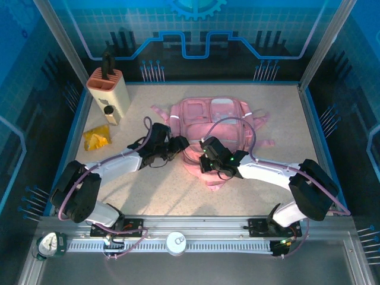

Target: Pack the student bag

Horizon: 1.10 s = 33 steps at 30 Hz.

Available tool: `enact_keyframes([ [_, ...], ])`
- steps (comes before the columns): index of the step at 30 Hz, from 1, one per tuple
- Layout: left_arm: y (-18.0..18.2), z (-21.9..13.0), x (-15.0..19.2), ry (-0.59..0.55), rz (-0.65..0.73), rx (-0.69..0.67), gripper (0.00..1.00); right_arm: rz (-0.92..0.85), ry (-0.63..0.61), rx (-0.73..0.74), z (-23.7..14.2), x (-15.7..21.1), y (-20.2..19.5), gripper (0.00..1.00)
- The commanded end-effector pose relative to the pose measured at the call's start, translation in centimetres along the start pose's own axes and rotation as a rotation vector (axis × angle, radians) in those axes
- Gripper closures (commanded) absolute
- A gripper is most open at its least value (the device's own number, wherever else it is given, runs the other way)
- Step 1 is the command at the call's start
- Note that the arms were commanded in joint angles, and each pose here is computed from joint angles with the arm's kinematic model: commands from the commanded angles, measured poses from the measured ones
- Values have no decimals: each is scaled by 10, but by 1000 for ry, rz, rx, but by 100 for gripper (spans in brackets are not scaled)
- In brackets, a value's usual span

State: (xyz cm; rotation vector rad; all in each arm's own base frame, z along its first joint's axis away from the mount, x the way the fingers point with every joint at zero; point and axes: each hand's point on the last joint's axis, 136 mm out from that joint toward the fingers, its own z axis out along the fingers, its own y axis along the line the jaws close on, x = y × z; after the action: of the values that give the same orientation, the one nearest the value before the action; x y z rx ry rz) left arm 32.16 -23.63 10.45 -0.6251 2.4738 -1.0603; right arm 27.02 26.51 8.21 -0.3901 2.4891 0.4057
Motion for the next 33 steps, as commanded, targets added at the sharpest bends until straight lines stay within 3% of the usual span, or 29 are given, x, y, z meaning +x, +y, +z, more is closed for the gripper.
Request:
enact_keyframes([
  [1,-12,10,-5,-67,-64,50,43,7,26,-19,0,4,6,100],
  [9,-38,28,-2,-77,7,58,50,10,32,-11,3,7,4,100],
  [20,-27,13,-44,-165,62,-12,100,28,51,112,-16,16,-28,100],
  [28,-10,-12,-90,-183,106,-55,100,109,82,165,-35,32,-77,100],
  [33,-10,-7,-111,-170,131,-72,100,89,60,181,-39,26,-82,100],
])
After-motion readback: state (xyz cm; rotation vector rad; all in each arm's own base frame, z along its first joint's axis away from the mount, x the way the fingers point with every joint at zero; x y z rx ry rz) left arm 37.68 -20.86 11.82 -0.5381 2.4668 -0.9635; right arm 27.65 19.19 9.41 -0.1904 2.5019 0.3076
